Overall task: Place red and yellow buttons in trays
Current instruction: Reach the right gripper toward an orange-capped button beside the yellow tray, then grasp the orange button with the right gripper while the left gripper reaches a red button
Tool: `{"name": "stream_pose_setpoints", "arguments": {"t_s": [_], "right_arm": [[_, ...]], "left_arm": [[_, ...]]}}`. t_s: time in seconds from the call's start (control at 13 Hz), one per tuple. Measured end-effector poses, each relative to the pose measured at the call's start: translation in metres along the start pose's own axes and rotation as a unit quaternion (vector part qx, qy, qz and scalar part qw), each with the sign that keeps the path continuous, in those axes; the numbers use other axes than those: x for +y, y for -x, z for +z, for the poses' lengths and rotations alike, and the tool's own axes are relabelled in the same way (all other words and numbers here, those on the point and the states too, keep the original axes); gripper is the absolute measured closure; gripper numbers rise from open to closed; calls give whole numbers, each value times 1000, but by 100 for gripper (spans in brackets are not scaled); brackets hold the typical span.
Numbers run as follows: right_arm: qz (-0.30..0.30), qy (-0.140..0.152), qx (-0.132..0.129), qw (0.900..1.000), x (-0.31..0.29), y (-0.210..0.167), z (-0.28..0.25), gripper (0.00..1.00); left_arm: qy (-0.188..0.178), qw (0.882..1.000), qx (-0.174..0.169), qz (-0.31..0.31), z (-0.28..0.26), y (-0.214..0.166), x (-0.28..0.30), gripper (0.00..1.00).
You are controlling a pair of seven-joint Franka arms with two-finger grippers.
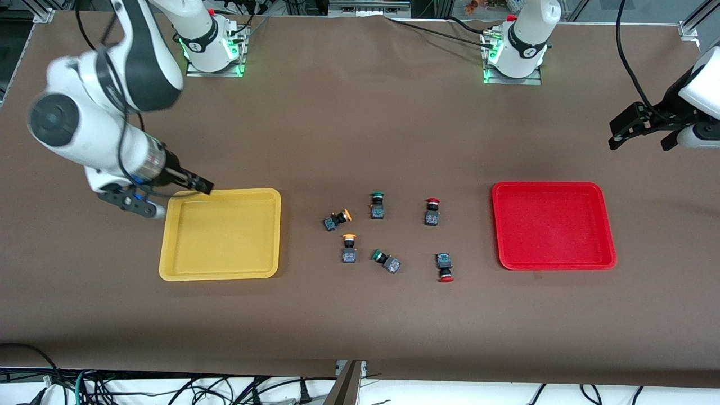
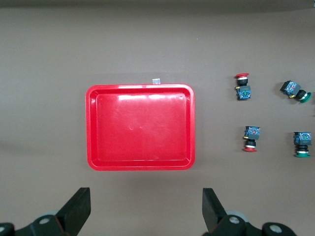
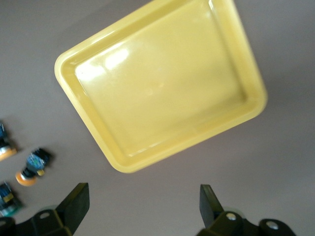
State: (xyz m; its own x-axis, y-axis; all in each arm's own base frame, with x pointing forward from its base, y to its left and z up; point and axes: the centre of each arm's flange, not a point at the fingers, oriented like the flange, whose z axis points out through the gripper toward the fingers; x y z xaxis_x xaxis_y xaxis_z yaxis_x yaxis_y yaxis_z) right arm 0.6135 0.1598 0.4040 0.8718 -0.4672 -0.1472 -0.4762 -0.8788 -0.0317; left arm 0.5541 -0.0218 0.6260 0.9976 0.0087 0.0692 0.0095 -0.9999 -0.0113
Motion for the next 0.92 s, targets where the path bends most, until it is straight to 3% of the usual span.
{"name": "stream_pose_setpoints", "arguments": {"t_s": [0.15,0.46,0.69,0.92], "right_arm": [[58,-34,-10,998,-32,-3,52,0],[136,-66,18,988,-111,40,144,0],[171,-85,28,981,-151,72,187,0],[195,-95,30,976,-177,79,207,0]], "left_arm": [[0,1000,-8,2,9,-4,2,0],[0,998,-54,31,71,-31,37,0],[-3,990,-115,76,161,-49,108,0],[-9,991,-116,71,245,-56,184,0]]}}
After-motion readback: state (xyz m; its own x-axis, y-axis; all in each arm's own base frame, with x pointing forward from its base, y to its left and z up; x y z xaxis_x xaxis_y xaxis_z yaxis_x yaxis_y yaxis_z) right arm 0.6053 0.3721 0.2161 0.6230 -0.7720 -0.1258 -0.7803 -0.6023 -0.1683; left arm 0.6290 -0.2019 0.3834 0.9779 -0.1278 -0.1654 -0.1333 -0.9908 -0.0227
